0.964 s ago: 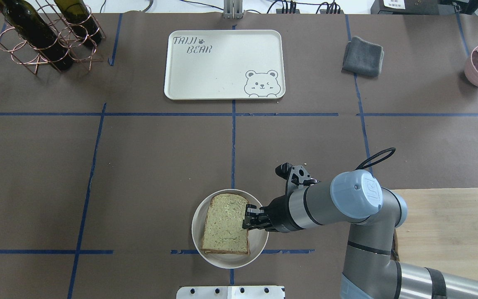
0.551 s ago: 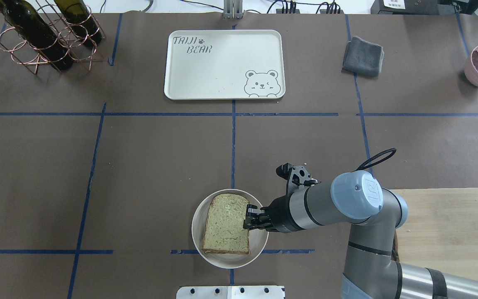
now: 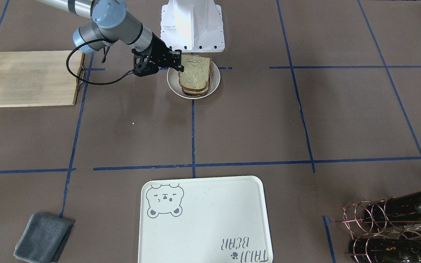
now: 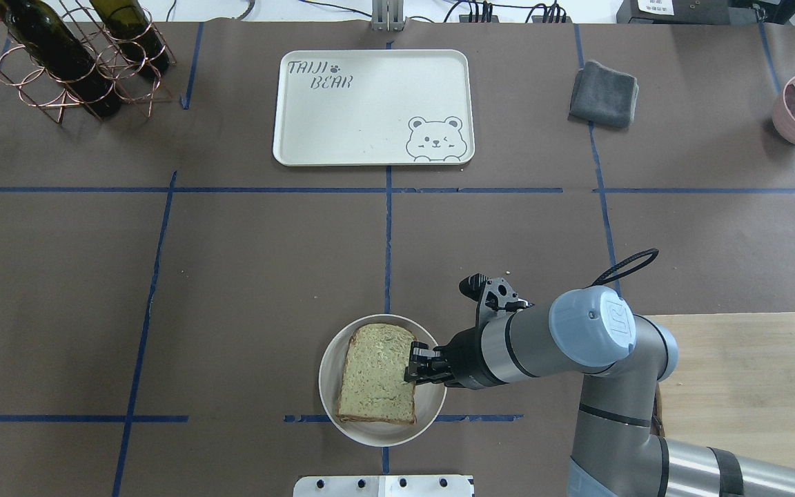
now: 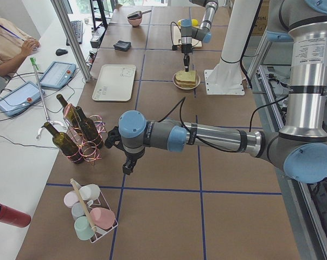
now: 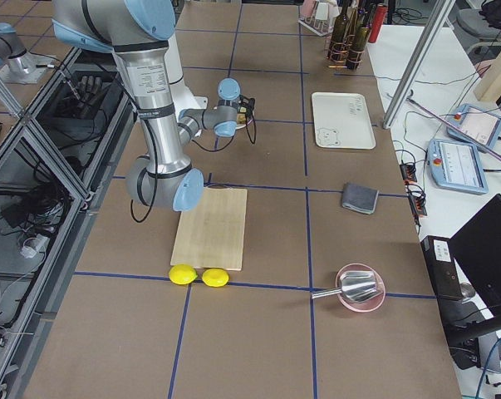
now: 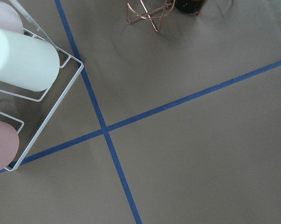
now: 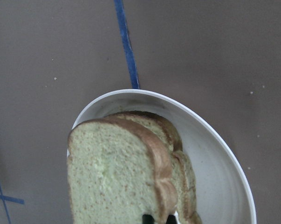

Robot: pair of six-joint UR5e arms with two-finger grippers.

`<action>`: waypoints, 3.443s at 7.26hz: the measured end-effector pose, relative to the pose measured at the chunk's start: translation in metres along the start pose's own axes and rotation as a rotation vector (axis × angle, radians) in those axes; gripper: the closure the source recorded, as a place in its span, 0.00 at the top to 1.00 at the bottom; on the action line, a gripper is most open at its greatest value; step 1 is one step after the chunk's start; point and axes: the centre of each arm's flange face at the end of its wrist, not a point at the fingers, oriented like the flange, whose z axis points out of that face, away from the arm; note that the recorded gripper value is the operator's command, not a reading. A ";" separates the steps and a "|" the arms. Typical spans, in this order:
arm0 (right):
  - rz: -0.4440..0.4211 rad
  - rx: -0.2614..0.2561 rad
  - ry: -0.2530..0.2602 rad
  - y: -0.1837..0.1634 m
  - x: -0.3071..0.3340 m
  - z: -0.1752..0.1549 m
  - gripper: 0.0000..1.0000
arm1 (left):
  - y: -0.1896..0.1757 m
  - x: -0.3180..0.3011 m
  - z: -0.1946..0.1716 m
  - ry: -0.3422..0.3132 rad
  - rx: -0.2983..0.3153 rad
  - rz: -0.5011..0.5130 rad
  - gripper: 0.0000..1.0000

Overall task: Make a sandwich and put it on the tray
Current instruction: 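Lower the bread slice onto the egg and open the right gripper, then raise the right gripper away while the left arm reaches toward the plate, then grasp the rim of the white plate with the left gripper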

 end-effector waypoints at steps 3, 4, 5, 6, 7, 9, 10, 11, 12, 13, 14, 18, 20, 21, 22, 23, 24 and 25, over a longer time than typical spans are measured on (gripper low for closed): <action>0.000 0.006 0.000 0.000 0.000 0.000 0.72 | -0.001 0.002 -0.002 -0.001 0.003 0.004 1.00; 0.000 0.008 -0.005 -0.002 -0.002 -0.003 1.00 | -0.003 0.002 -0.002 -0.001 0.005 0.001 1.00; 0.000 0.015 -0.017 -0.007 -0.006 -0.012 1.00 | -0.006 0.005 -0.002 0.000 0.009 -0.020 1.00; 0.006 0.032 -0.025 -0.018 -0.006 -0.028 1.00 | -0.013 0.013 0.001 0.001 0.024 -0.051 1.00; 0.030 0.060 -0.003 -0.037 0.000 -0.055 1.00 | -0.023 0.030 0.009 0.010 0.046 -0.077 0.99; 0.110 0.129 0.104 -0.077 0.010 -0.114 1.00 | -0.046 0.094 0.038 0.065 0.073 -0.154 0.87; 0.109 0.163 0.160 -0.094 0.022 -0.134 1.00 | -0.055 0.140 0.051 0.111 0.071 -0.211 0.87; 0.078 0.190 0.211 -0.107 0.047 -0.155 1.00 | -0.061 0.189 0.063 0.158 0.057 -0.277 0.87; 0.036 0.202 0.258 -0.113 0.078 -0.178 1.00 | -0.068 0.239 0.075 0.203 0.032 -0.337 0.84; -0.008 0.197 0.296 -0.117 0.109 -0.202 1.00 | -0.075 0.293 0.089 0.233 0.007 -0.396 0.81; -0.045 0.187 0.324 -0.123 0.134 -0.224 1.00 | -0.078 0.351 0.107 0.244 -0.009 -0.460 0.78; -0.117 0.184 0.357 -0.133 0.163 -0.251 1.00 | -0.041 0.577 0.175 0.232 -0.012 -0.587 0.51; -0.121 0.184 0.356 -0.134 0.162 -0.250 1.00 | -0.020 0.641 0.216 0.159 -0.018 -0.584 0.41; -0.120 0.185 0.357 -0.135 0.162 -0.250 1.00 | -0.012 0.659 0.231 0.140 -0.028 -0.590 0.41; -0.120 0.185 0.357 -0.135 0.162 -0.249 1.00 | -0.008 0.668 0.241 0.129 -0.037 -0.596 0.41; -0.121 0.186 0.355 -0.136 0.163 -0.248 1.00 | -0.005 0.672 0.246 0.123 -0.042 -0.598 0.41; -0.123 0.186 0.353 -0.137 0.164 -0.247 1.00 | -0.004 0.674 0.248 0.121 -0.045 -0.598 0.41; -0.123 0.187 0.353 -0.138 0.166 -0.246 1.00 | -0.002 0.675 0.250 0.120 -0.048 -0.596 0.41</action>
